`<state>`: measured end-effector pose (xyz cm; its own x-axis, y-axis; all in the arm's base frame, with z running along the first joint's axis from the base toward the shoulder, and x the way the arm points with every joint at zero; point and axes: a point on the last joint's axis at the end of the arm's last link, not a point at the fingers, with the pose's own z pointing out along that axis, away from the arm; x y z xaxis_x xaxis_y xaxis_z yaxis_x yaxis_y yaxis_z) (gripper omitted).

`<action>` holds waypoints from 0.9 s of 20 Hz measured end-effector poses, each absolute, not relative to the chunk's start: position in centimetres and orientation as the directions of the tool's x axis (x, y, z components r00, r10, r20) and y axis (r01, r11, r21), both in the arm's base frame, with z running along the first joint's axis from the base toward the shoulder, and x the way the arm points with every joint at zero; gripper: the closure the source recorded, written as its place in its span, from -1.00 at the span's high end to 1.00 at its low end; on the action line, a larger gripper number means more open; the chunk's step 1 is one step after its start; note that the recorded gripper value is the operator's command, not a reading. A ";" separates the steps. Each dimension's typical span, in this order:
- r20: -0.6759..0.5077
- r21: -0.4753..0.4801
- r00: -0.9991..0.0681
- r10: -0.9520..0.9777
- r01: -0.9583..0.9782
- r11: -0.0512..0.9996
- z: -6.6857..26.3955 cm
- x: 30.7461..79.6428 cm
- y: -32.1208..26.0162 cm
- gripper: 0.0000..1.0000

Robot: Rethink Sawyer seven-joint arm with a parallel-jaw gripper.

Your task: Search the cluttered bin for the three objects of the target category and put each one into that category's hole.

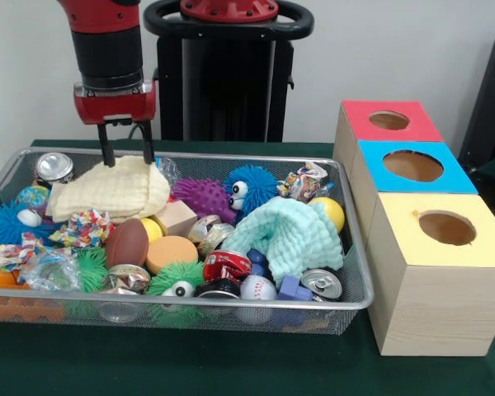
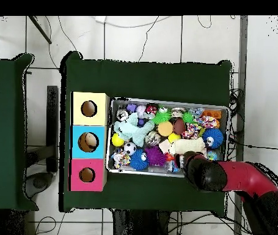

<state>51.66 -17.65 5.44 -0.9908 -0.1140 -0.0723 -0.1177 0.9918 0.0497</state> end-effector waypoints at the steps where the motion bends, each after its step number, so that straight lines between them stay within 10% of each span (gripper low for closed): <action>1: -0.071 0.051 -0.991 -0.115 -0.119 0.992 5.4 51.6 -17.5 1.00; 18: -0.037 0.131 -0.978 -0.205 -0.208 0.969 1.3 49.9 -11.8 1.00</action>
